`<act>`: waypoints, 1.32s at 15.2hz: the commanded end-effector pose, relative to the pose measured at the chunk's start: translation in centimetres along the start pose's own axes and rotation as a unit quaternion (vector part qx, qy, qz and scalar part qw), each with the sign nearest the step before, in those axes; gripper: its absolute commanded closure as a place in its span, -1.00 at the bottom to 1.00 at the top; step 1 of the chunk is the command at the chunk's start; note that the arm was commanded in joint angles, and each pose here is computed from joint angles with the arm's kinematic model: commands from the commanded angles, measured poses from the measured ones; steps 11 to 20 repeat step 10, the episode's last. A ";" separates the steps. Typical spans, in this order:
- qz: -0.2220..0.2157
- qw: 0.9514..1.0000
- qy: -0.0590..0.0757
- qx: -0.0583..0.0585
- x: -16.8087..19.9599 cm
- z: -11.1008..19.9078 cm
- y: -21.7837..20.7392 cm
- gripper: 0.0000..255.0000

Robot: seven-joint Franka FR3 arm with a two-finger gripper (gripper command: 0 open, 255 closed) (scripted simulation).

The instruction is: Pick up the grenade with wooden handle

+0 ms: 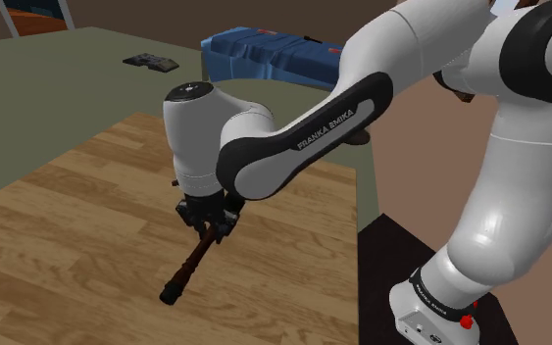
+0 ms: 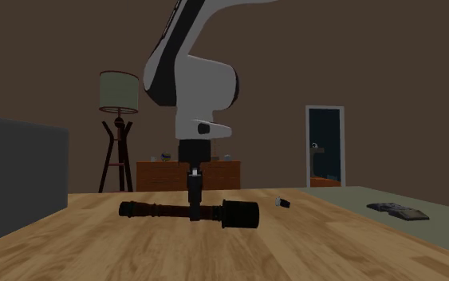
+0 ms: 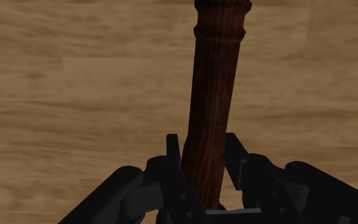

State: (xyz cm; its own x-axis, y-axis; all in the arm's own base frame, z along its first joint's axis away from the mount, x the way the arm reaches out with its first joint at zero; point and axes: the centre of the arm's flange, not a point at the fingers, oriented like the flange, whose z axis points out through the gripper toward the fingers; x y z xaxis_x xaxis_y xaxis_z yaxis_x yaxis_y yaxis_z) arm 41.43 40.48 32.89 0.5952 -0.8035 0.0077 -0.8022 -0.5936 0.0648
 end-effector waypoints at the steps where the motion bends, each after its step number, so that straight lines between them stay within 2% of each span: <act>1: 0.000 1.000 0.000 0.000 0.0 -1.0 0.0 1.00; 8: 0.000 1.000 0.000 0.000 0.0 -4.7 0.3 1.00; 20: 0.000 1.000 0.000 0.000 0.0 -4.7 0.3 1.00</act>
